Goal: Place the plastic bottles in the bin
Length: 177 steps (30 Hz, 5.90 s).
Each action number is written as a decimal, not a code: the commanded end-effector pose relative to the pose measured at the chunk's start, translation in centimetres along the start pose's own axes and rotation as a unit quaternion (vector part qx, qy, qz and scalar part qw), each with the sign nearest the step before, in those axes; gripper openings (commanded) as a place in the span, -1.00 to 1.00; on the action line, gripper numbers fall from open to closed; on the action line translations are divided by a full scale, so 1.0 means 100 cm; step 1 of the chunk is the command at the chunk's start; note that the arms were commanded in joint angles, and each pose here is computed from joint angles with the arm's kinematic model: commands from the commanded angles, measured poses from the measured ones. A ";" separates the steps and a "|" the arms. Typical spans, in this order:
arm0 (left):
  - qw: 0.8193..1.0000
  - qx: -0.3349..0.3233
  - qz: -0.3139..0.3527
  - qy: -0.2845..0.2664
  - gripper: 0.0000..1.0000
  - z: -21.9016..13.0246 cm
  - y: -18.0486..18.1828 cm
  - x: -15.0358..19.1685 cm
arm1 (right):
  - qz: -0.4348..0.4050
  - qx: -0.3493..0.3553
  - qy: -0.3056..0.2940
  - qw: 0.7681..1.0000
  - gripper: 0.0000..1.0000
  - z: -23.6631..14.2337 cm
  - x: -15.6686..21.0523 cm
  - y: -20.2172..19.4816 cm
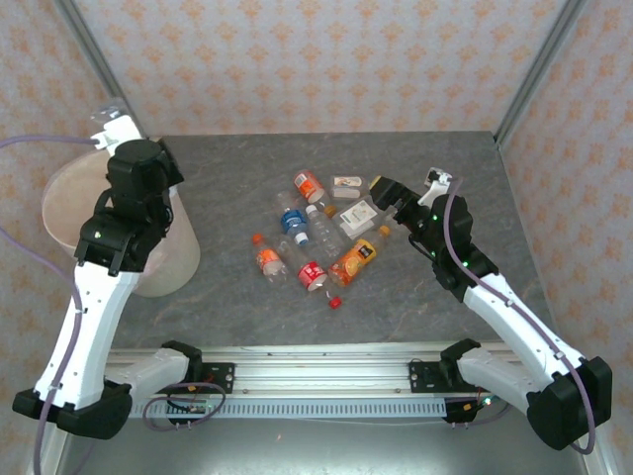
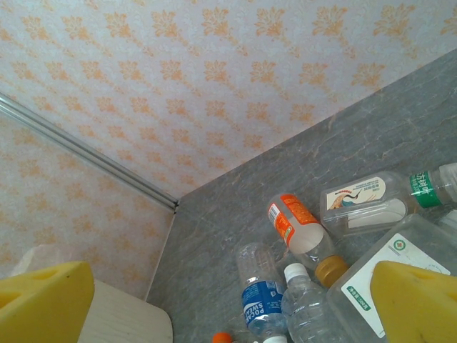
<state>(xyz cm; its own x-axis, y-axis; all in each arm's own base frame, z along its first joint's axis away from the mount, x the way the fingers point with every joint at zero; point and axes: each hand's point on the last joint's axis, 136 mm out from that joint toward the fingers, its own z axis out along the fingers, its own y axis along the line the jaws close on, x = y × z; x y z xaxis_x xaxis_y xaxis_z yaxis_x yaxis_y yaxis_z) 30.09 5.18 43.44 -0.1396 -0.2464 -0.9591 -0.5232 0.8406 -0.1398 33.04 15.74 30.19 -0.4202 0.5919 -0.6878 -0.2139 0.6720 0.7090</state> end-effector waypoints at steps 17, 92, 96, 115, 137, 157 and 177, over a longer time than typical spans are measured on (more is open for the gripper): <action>0.955 -0.131 -0.267 -0.009 -0.09 0.053 0.124 0.036 | -0.012 0.011 0.002 1.000 0.98 -0.004 0.001 -0.003; 0.989 0.036 -0.096 0.107 1.00 -0.014 -0.109 0.078 | -0.017 0.047 0.028 0.998 0.98 -0.003 0.017 -0.024; 0.982 0.083 -0.036 0.166 1.00 -0.031 -0.155 0.125 | -0.017 0.059 0.029 0.998 0.98 -0.003 0.020 -0.030; 0.896 0.043 0.049 0.440 1.00 -0.029 -0.140 0.362 | -0.028 0.078 0.040 0.996 0.98 -0.007 0.028 -0.041; 0.877 0.007 0.020 0.480 0.69 0.012 -0.098 0.417 | -0.031 0.082 0.055 0.995 0.98 -0.007 0.032 -0.043; 0.869 0.033 0.010 0.493 0.28 0.021 -0.095 0.458 | -0.031 0.087 0.060 0.994 0.99 -0.008 0.035 -0.045; 0.920 0.100 -0.010 0.379 -0.16 0.000 -0.095 0.343 | -0.028 0.081 0.069 0.994 0.98 0.002 0.038 -0.043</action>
<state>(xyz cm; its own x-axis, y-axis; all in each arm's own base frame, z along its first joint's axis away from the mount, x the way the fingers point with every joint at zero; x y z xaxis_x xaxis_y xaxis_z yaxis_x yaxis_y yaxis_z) 30.25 -11.74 9.42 -0.7287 -0.5052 -0.4623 -0.4070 0.8625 -0.3009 32.32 14.83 23.37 -0.5480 0.4910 -0.6772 -0.0711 0.7793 0.6226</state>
